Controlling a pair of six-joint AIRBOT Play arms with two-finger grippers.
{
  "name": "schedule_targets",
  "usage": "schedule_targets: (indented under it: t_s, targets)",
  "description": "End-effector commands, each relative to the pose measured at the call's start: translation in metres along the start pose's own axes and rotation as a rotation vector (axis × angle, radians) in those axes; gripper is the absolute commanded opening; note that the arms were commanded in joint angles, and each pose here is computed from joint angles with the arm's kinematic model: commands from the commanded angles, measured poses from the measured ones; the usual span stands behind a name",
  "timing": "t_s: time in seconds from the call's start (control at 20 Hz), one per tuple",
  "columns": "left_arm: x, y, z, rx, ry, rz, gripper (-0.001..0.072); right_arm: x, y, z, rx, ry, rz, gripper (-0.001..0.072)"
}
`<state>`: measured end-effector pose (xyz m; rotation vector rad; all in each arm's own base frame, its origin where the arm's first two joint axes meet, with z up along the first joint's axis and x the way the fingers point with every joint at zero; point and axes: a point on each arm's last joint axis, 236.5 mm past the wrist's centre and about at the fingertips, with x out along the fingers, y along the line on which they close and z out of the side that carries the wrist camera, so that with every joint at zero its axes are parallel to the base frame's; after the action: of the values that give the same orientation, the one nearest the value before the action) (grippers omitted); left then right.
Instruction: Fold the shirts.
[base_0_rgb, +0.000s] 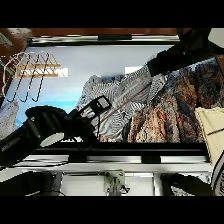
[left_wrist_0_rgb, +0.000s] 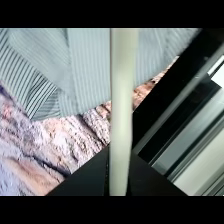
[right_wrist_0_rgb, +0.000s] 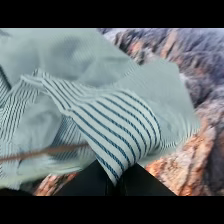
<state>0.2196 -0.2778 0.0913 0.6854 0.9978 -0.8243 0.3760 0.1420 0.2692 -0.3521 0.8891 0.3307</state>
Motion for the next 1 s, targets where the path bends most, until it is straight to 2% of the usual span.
schedule_targets:
  t_s: [0.0, 0.3, 0.45, 0.6, 0.75, 0.95]
  targets:
    - [0.002, -0.018, 0.009, 0.135, -0.031, -0.042, 0.0048, -0.023, -0.017, 0.015, -0.012, -0.101, -0.09, 0.0078]
    - [0.0, -0.011, 0.038, 0.131, -0.156, -0.019, 0.0049, -0.032, 0.008, 0.008, -0.018, -0.096, 0.024, 0.0078]
    - [0.005, 0.01, 0.046, 0.017, -0.188, 0.0, 0.0049, -0.033, 0.025, 0.009, -0.015, -0.101, 0.096, 0.0078]
    - [0.008, 0.015, 0.061, -0.08, -0.249, -0.053, 0.0049, -0.034, 0.028, 0.01, -0.017, -0.105, 0.107, 0.0078]
    - [0.014, 0.003, 0.062, -0.081, -0.239, -0.094, 0.0049, -0.033, 0.016, 0.014, -0.01, -0.122, 0.056, 0.0078]
    - [0.01, -0.006, 0.078, -0.111, -0.31, -0.138, 0.0049, -0.036, 0.041, 0.013, -0.016, -0.116, 0.163, 0.0078]
